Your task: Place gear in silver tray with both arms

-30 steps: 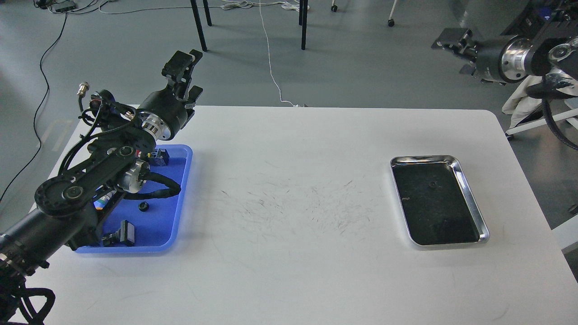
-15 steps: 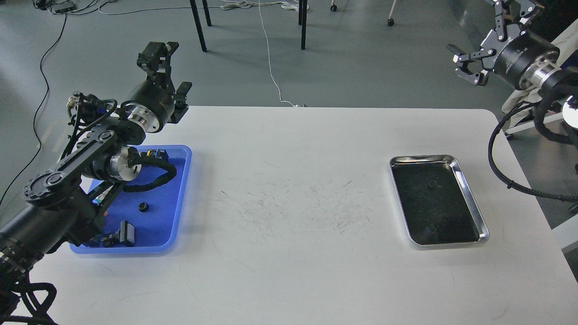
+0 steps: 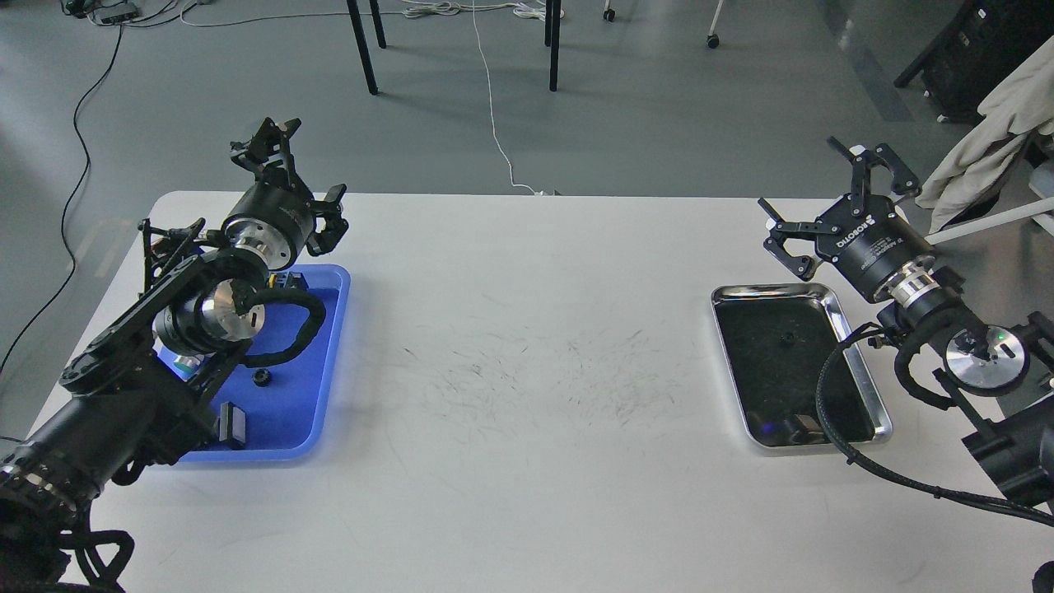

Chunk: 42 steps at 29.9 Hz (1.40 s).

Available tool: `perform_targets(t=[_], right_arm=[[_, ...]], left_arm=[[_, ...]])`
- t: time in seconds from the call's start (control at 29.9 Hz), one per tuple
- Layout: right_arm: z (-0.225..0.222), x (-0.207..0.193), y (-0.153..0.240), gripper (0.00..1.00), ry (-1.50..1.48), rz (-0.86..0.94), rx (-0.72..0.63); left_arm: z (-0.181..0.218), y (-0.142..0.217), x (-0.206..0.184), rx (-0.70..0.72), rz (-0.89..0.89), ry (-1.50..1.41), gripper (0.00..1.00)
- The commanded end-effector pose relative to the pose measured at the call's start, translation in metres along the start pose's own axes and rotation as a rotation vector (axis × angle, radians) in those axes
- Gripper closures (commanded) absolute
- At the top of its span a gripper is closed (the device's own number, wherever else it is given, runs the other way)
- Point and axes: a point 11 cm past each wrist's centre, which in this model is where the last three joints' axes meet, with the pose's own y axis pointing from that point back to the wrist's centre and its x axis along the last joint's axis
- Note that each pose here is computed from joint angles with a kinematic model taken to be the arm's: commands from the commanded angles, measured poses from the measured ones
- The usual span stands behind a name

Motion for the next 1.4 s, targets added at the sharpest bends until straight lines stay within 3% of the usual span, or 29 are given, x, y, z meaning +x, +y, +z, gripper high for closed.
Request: perform_targets(t=[0.0,0.23,0.43,0.67,0.87,1.0,1.24,1.37], right_arm=[[0.007,-0.002,0.003,0.02,-0.012,-0.009,-0.008],[0.009,-0.005,0.006,0.02,-0.017,-0.021,-0.007],[0.009,-0.006,0.005,0.02,-0.016,-0.026,-0.006],[0.009,-0.004,0.005,0.02,-0.012,-0.014,-0.010],[0.009,-0.005,0.005,0.02,-0.014,-0.016,-0.008],[0.008,-0.005,0.004,0.02,-0.010,-0.015,-0.008],[0.003,-0.006,0.005,0.02,-0.001,-0.018,-0.003],[0.001,-0.006,0.005,0.02,0.002,-0.018,-0.003]], left_arm=[[0.007,0.002,0.007,0.000,0.003,-0.029,0.02],[0.032,0.017,0.000,0.007,-0.074,-0.148,0.02],[0.037,0.051,0.009,0.082,-0.175,-0.519,0.02],[0.043,0.091,0.017,0.258,-0.556,-1.025,0.02],[0.032,0.096,0.042,0.343,-0.633,-1.586,0.02],[0.006,0.105,0.063,0.409,-0.713,-1.810,0.02],[-0.037,0.126,0.097,0.475,-0.776,-1.948,0.04],[-0.039,0.128,0.114,0.510,-0.752,-1.979,0.08]])
